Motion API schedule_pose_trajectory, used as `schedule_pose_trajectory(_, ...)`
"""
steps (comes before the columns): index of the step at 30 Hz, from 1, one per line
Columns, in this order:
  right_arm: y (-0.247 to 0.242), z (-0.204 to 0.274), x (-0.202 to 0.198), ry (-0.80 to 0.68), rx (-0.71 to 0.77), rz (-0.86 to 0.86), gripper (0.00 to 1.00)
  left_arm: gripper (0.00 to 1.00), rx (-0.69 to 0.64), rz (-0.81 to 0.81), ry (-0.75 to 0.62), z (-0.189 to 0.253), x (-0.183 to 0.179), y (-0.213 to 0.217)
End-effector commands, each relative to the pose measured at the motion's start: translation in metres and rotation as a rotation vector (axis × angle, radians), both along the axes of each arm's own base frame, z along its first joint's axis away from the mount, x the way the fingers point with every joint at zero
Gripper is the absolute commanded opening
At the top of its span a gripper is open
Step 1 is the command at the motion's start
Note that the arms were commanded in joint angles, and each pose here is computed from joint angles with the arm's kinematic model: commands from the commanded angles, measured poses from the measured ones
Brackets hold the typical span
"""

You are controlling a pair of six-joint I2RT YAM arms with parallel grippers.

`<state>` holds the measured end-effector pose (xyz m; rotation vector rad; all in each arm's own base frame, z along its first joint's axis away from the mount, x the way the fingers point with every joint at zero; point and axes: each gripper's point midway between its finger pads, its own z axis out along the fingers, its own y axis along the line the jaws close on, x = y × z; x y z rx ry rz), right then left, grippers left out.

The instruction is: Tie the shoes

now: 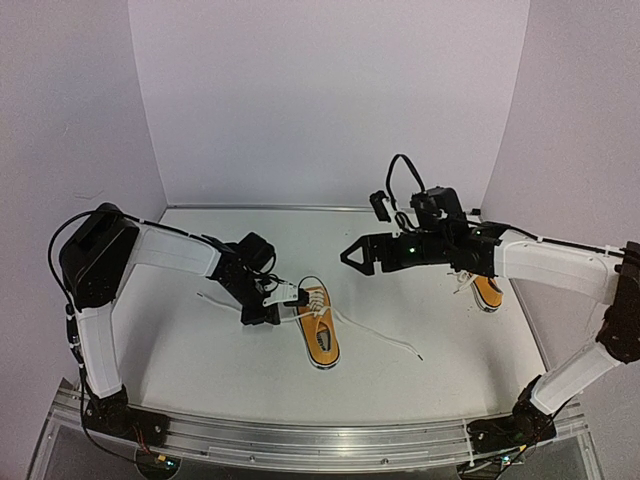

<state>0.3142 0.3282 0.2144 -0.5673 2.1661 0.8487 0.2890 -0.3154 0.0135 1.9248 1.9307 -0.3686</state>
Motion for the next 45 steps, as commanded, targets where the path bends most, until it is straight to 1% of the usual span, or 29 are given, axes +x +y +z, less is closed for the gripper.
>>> schedule_pose_trajectory(1,0.004,0.005,0.001,-0.01,0.036,0.013,0.98,0.0,-0.107,0.027,-0.035,0.029,0.0,-0.011)
schedule_pose_trajectory(5,0.009,-0.005,0.002,0.017,0.034,0.031,0.92,0.0,-0.306,0.036,-0.073,0.079,0.0,-0.032)
schedule_pose_trajectory(6,0.012,-0.006,0.002,0.024,0.04,0.041,0.89,0.0,-0.353,0.028,-0.063,0.088,-0.004,-0.037)
schedule_pose_trajectory(8,0.019,-0.012,0.0,0.049,0.057,0.069,0.79,0.0,-0.439,0.024,-0.068,0.107,-0.006,-0.045)
schedule_pose_trajectory(11,0.029,-0.018,-0.003,0.083,0.088,0.105,0.66,0.0,-0.522,0.019,-0.066,0.121,-0.008,-0.052)
schedule_pose_trajectory(14,0.038,-0.021,-0.005,0.106,0.13,0.139,0.58,0.0,-0.566,0.022,-0.06,0.126,-0.01,-0.057)
schedule_pose_trajectory(21,0.052,-0.036,-0.009,0.162,0.18,0.187,0.53,0.0,-0.635,0.029,-0.064,0.134,-0.012,-0.065)
schedule_pose_trajectory(30,0.07,-0.048,-0.013,0.2,0.184,0.24,0.44,0.0,-0.723,0.033,-0.078,0.152,-0.014,-0.077)
schedule_pose_trajectory(33,0.074,-0.049,-0.015,0.205,0.185,0.254,0.39,0.0,-0.728,0.034,-0.081,0.154,-0.014,-0.08)
schedule_pose_trajectory(42,0.081,-0.054,-0.016,0.214,0.181,0.272,0.36,0.0,-0.718,0.019,-0.084,0.152,-0.016,-0.088)
schedule_pose_trajectory(45,0.083,-0.056,-0.016,0.219,0.18,0.276,0.32,0.0,-0.721,0.015,-0.088,0.154,-0.017,-0.09)
